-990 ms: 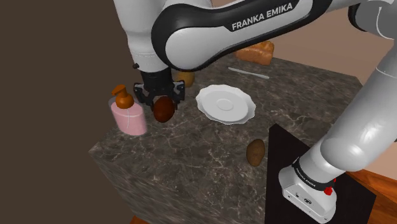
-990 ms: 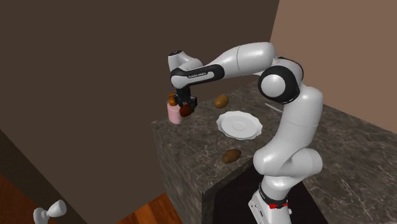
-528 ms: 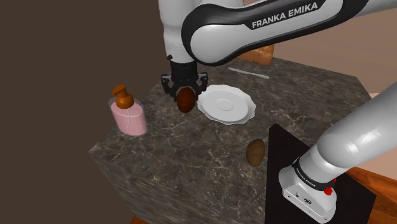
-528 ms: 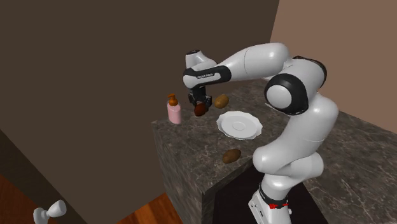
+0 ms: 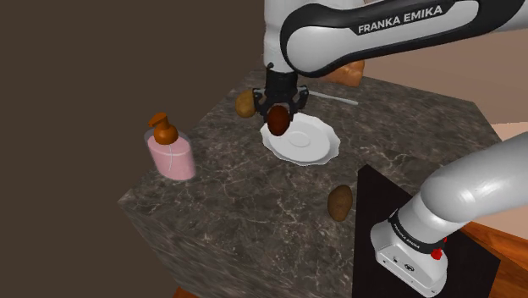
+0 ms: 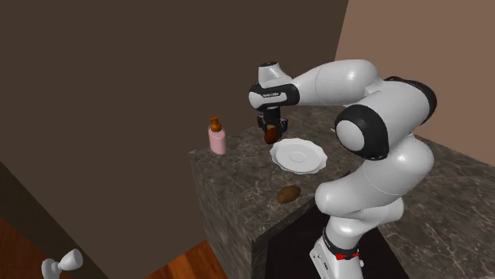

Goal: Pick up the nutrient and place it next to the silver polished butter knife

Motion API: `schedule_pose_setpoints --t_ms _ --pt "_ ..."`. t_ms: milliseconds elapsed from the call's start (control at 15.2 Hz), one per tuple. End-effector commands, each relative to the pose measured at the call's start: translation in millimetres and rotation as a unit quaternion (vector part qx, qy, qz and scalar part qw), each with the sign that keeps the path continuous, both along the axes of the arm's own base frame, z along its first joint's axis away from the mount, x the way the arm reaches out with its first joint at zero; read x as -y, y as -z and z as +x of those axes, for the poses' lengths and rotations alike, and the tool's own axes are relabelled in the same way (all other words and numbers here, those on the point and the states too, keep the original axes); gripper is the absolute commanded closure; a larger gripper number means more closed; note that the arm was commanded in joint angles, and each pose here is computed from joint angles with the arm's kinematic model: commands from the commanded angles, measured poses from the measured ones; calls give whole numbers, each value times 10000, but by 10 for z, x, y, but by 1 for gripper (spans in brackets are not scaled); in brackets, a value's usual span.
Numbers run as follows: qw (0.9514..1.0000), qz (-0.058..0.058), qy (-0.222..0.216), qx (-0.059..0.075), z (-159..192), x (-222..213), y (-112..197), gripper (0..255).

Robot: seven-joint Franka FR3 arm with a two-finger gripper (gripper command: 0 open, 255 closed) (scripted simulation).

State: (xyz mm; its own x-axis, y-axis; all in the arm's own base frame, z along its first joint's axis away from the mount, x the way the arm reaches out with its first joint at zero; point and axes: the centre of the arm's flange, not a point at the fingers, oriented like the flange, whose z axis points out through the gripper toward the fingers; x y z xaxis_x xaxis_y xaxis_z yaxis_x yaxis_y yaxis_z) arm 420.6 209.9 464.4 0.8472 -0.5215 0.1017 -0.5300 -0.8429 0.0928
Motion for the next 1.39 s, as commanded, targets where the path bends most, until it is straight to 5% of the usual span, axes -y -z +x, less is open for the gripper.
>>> schedule_pose_setpoints --t_ms 0,1320 --pt "10000 6 -10 2 -7 292 4 255" --pt "10000 6 -10 2 -75 2931 -5 255"
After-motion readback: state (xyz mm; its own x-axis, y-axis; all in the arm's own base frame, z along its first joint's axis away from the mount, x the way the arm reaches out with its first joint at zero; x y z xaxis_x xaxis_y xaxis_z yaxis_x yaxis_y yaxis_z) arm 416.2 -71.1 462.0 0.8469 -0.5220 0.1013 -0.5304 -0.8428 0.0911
